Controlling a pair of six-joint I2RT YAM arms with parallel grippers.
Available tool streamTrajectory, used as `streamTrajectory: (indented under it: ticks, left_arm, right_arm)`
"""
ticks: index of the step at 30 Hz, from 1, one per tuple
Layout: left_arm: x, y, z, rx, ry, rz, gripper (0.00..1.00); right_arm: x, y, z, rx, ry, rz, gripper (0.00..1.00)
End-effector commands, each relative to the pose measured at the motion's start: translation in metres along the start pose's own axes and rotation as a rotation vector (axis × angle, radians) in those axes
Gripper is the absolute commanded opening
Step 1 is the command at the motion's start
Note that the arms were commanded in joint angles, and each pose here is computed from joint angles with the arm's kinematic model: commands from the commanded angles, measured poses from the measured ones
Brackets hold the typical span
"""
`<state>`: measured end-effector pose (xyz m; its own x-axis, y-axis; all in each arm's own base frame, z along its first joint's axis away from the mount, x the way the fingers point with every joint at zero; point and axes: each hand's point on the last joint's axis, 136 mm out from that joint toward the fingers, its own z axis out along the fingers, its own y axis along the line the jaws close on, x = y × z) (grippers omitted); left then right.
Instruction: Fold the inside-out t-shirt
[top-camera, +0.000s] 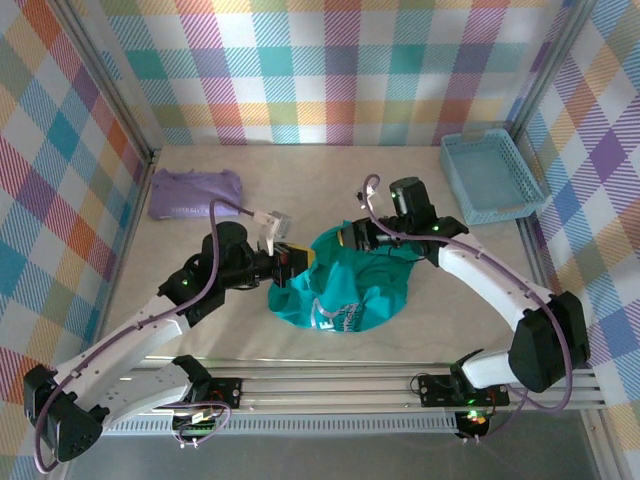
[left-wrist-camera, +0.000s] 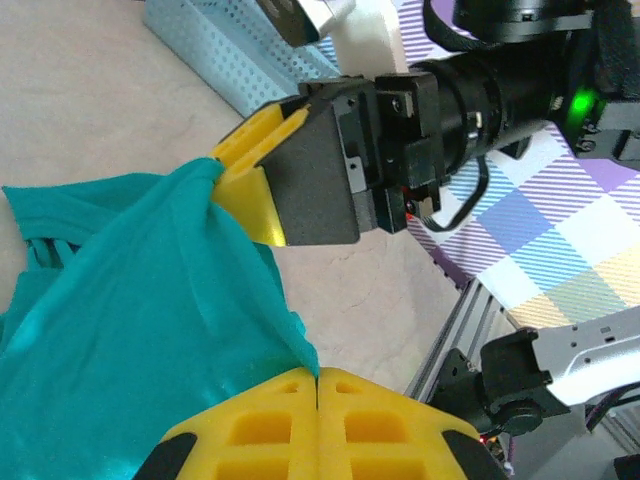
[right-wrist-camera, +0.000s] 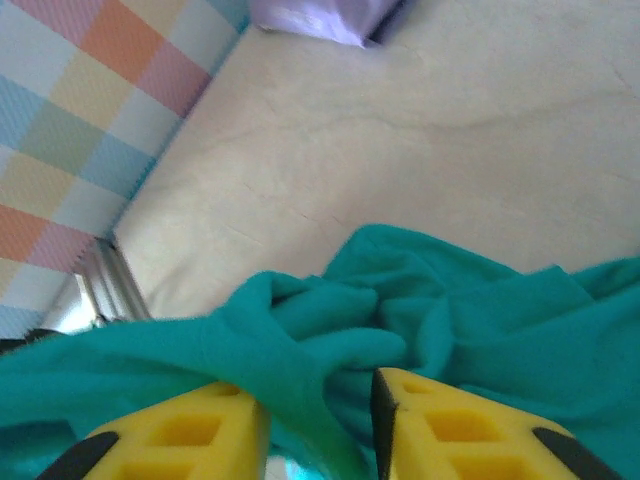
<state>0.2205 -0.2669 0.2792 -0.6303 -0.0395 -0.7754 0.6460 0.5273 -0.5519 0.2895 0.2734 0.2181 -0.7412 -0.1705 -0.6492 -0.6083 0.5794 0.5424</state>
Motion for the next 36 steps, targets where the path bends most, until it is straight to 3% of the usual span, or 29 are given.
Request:
streamTrajectory:
  ticks: [1, 4, 12, 17, 21, 31, 36]
  left_arm:
    - [-0.004, 0.000, 0.005, 0.019, -0.005, -0.047, 0.00]
    - [-0.004, 0.006, 0.007, -0.004, -0.002, -0.055, 0.00]
    - [-0.006, 0.014, 0.008, -0.033, -0.004, -0.067, 0.00]
    - [-0.005, 0.015, 0.008, -0.036, 0.003, -0.070, 0.00]
    - [-0.006, 0.014, 0.007, -0.033, -0.001, -0.068, 0.00]
    - [-0.008, 0.012, 0.006, -0.023, -0.004, -0.072, 0.00]
    - [-0.008, 0.012, 0.005, -0.024, -0.006, -0.077, 0.00]
  right_arm:
    - [0.008, 0.005, -0.026, 0.079, -0.005, -0.090, 0.40]
    - [0.017, 0.020, -0.040, 0.036, -0.050, -0.165, 0.47]
    - [0.063, 0.081, -0.024, -0.193, 0.007, -0.318, 0.44]
    - [0.061, 0.076, -0.005, -0.137, -0.011, -0.311, 0.42]
    - [0.052, 0.059, 0.012, -0.007, -0.030, -0.298, 0.44]
    - [0.043, 0.053, 0.033, 0.053, -0.073, -0.325, 0.48]
    - [0.040, 0.050, 0.036, 0.096, -0.096, -0.348, 0.44]
